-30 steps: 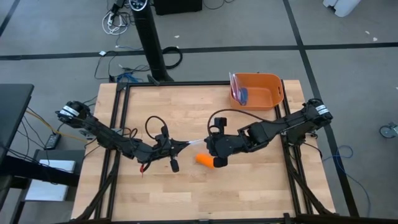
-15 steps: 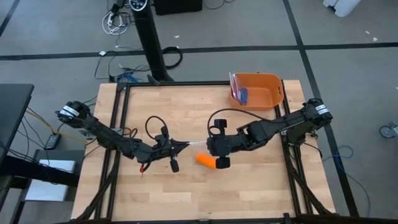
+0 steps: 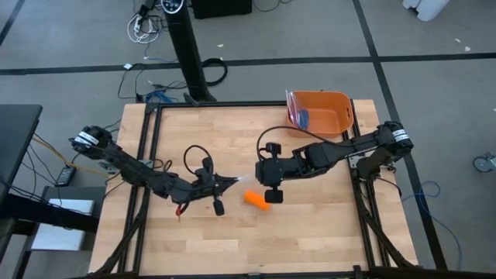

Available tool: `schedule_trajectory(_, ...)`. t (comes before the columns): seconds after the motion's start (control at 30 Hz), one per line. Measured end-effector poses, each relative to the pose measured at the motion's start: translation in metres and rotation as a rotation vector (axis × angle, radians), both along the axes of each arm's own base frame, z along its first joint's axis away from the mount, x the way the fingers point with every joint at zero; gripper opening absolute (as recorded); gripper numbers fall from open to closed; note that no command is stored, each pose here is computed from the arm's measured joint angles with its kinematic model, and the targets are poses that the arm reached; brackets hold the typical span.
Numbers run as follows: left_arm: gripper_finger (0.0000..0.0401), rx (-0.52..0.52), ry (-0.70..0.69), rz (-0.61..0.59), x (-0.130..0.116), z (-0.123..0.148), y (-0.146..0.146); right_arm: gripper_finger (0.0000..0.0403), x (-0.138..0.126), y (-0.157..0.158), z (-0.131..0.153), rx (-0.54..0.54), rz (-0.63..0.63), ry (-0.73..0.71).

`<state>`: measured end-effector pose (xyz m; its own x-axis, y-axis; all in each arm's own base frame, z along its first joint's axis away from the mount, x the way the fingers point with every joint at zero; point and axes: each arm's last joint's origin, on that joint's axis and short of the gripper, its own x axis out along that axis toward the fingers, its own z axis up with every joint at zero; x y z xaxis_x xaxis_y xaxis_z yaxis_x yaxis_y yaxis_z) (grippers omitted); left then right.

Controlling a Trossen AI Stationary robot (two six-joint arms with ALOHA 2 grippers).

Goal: Roll bandage
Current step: Prepare the transparent zip bag

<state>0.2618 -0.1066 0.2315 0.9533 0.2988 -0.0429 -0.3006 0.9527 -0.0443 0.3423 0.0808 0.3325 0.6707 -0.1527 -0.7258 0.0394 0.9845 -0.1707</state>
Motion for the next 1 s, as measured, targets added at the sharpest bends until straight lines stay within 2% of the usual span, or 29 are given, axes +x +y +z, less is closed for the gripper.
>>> schedule_trajectory(0.17, 0.0001, 0.01, 0.02, 0.0, 0.003, 0.004, -0.001, 0.0083, 0.0, 0.002, 0.0, 0.005, 0.031, 0.007)
schedule_trajectory(0.4, 0.0001, 0.008, 0.018, 0.0, 0.003, 0.005, -0.001, 0.0007, 0.0, 0.01, -0.003, -0.04, 0.101, 0.023)
schedule_trajectory(0.63, 0.0001, -0.002, 0.015, -0.01, 0.004, 0.005, -0.001, 0.0003, 0.014, 0.008, -0.025, -0.058, 0.09, 0.09)
schedule_trajectory(0.8, 0.0001, -0.011, 0.014, -0.009, 0.004, 0.005, -0.001, 0.0033, 0.019, 0.01, -0.032, -0.066, 0.084, 0.096)
schedule_trajectory(1.0, 0.0001, -0.01, 0.021, -0.009, 0.004, 0.004, -0.001, 0.0099, 0.013, 0.016, -0.017, -0.026, 0.077, 0.016)
